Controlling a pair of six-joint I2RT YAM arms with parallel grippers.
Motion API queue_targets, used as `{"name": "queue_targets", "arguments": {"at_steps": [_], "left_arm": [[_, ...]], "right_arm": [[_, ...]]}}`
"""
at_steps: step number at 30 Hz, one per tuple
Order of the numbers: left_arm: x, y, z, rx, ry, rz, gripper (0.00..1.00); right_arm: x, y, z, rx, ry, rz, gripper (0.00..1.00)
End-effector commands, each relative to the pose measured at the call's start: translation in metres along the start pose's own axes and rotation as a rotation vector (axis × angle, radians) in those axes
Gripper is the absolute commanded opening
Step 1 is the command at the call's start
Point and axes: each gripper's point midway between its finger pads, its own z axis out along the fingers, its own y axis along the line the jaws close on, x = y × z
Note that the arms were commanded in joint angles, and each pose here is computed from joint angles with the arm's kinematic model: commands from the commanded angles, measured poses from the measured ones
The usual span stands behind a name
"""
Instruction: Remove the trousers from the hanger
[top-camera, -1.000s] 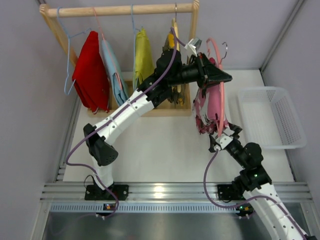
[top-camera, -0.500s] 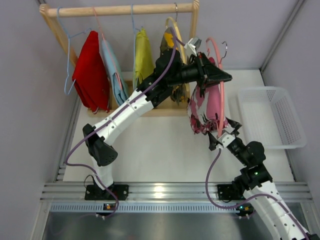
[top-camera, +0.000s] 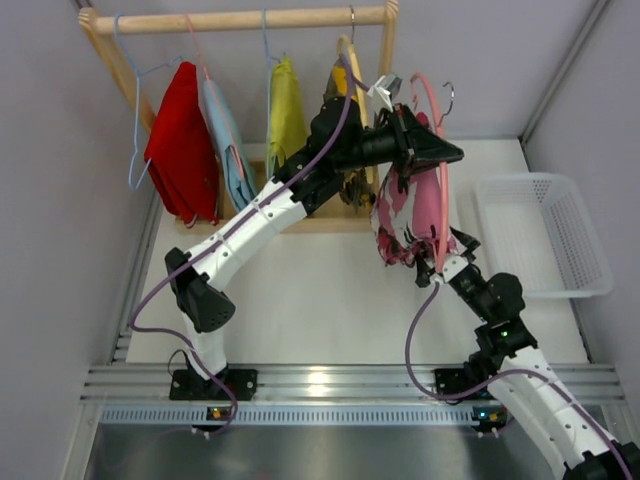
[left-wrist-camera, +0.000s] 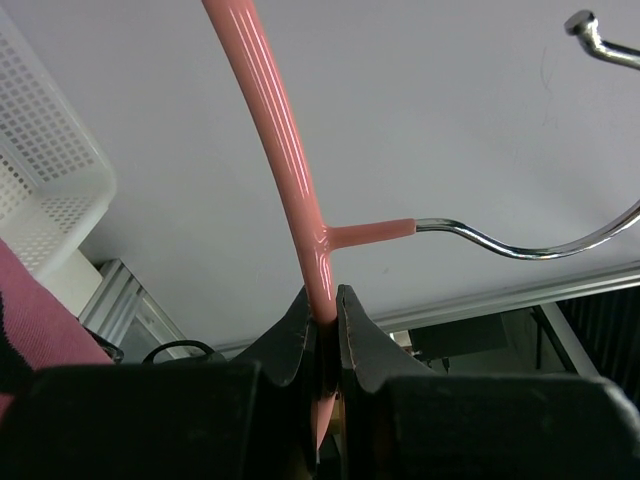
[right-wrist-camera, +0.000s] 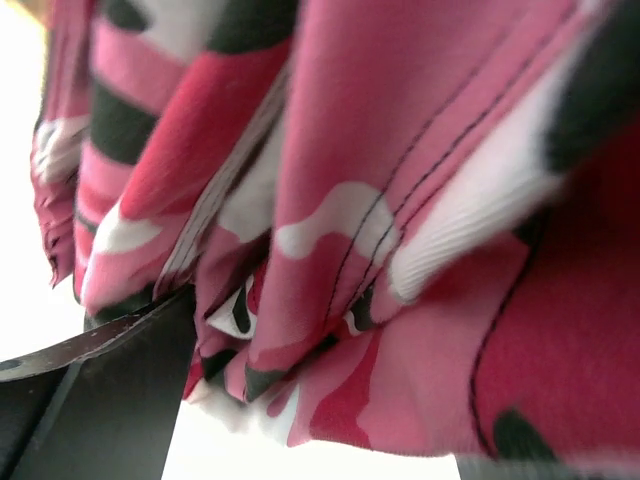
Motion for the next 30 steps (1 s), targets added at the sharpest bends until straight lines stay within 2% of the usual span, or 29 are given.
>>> {"name": "queue_targets", "arguments": {"at_steps": [1,7,11,25,30], "left_arm": [[0.002,-0.132,-0.051,0.321,-0.066,0.177,0.00],[0.003,-0.132,-0.051,0.320,-0.067,0.172,0.00],[0.002,-0.124,-0.049,0.303,-0.067,0.164,0.00],[0.000,-0.121,-0.044,0.297,-0.072,0.162,0.00],[0.001,-0.121,-0.044,0.298,-0.069,0.156,0.00]], "right_arm": [[-0.044,-0.048,0.005,0.161,-0.110,-0.001,0.90],[-0.049,-0.054,0.011,0.168,-0.114,0.013,0.89],[-0.065,-0.040,0.008,0.076,-0.179,-0.019,0.99],[-0.068,-0.015,-0.003,-0.037,-0.213,-0.115,0.99],[-0.068,-0.023,0.000,0.003,-0.211,-0.098,0.99]]}}
